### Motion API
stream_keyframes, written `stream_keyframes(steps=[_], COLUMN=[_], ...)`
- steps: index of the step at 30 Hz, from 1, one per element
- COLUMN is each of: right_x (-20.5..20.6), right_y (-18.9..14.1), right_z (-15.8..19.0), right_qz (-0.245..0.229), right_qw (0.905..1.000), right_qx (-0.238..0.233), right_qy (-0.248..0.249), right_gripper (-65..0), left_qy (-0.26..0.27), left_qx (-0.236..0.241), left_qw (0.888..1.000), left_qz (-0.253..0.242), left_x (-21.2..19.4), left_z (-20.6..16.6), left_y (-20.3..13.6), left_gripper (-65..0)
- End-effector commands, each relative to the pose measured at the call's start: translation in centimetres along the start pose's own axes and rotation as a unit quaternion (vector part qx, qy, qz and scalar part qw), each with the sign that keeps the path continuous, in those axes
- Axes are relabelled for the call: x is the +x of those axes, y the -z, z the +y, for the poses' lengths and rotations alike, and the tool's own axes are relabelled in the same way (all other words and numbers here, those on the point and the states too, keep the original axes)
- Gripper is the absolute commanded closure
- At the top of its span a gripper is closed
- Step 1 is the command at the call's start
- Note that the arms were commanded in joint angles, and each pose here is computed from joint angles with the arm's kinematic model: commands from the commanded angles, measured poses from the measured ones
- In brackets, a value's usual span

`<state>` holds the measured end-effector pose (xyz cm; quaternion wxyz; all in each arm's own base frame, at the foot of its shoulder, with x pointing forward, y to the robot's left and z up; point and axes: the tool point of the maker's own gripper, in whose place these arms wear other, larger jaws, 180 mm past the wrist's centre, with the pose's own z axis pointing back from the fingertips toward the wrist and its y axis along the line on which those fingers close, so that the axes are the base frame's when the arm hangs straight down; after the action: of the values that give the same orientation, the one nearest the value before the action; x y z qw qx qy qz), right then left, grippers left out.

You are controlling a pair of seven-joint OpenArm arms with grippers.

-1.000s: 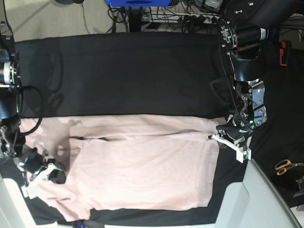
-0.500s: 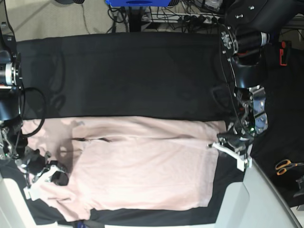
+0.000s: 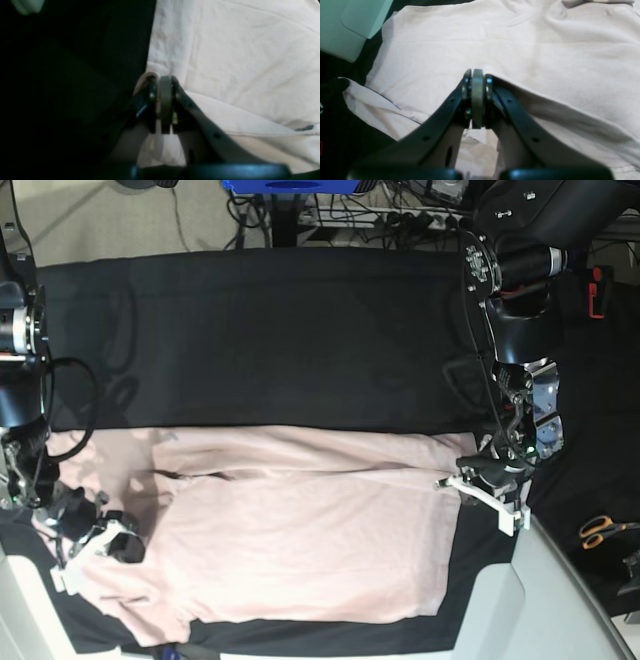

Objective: Fold the T-shirt properly
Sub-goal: 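Drag the shoulder edge toward the hem with both grippers, then release the shirt and raise both grippers back toward the collar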

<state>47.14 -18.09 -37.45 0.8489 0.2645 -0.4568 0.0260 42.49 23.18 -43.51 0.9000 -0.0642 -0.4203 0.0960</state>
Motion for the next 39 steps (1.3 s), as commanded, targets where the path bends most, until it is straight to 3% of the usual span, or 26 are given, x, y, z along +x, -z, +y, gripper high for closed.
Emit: stream_keyframes(steps=[1,5,8,9,11,13,16,21,23,27,29,31,35,39], right_x=[3.8,4.4,4.4,4.4,4.5,5.1,6.1,6.3,4.9,-0.5,-4.0,-6.7,-11.3,-11.0], right_y=[-0.3,-0.4,-0.4,-0.4,-0.4,-0.8,-1.8,-5.6,-8.5,-15.3,-17.6,-18.0,-15.7,-13.5], right_z=[0.1,0.1,-0.8,-1.1,-1.2,-1.5,-2.6,-5.0,-7.6,-12.3,-13.8,-14.5,-14.3,-13.5], right_qz=[-0.048,-0.065,-0.066,-0.066,-0.068,-0.083,-0.113,-0.147,-0.159,-0.212,-0.210,-0.198,-0.158,-0.170], right_qw=[0.9988,0.9978,0.9976,0.9974,0.9972,0.9959,0.9917,0.9837,0.9716,0.9099,0.8795,0.8614,0.8419,0.8518], right_qx=[0.006,0.006,-0.020,-0.027,-0.030,-0.033,-0.043,-0.073,-0.123,-0.227,-0.264,-0.276,-0.267,-0.230], right_qy=[-0.008,-0.008,0.003,0.005,0.007,0.018,0.044,0.073,0.125,0.276,0.336,0.378,0.441,0.439], right_gripper=[-0.2,-2.9,-18.2,-26.7,-42.2,-51.6,-50.4,-44.1,-41.9,-44.9,-46.4,-47.6,-49.7,-51.2], left_qy=[0.001,-0.008,-0.013,-0.012,-0.011,-0.012,-0.012,-0.001,-0.017,-0.024,-0.026,-0.036,-0.039,-0.041], left_qx=[-0.003,-0.004,-0.002,-0.001,-0.002,-0.001,-0.002,-0.005,-0.014,-0.026,-0.028,-0.030,-0.026,-0.019], left_qw=[1.000,1.000,1.000,1.000,0.999,0.998,0.995,0.989,0.989,0.993,0.993,0.994,0.996,0.998], left_qz=[-0.024,-0.009,-0.015,-0.017,-0.031,-0.064,-0.096,-0.146,-0.143,-0.114,-0.109,-0.099,-0.072,-0.045], left_x=[2.0,1.1,1.5,1.7,3.0,4.4,5.9,8.7,7.5,3.3,1.5,-0.4,-3.6,-6.3], left_z=[-0.1,0.1,0.3,0.4,0.3,0.3,0.2,0.0,0.3,1.8,2.6,3.2,3.8,4.4], left_y=[0.1,0.4,0.3,0.3,0.3,0.2,0.1,-2.0,-3.5,-7.1,-8.9,-10.2,-11.5,-12.0], left_gripper=[0.0,0.0,0.0,-3.3,-18.9,-30.9,-39.3,-40.0,-40.0,-40.0,-39.8,-39.8,-39.8,-39.8])
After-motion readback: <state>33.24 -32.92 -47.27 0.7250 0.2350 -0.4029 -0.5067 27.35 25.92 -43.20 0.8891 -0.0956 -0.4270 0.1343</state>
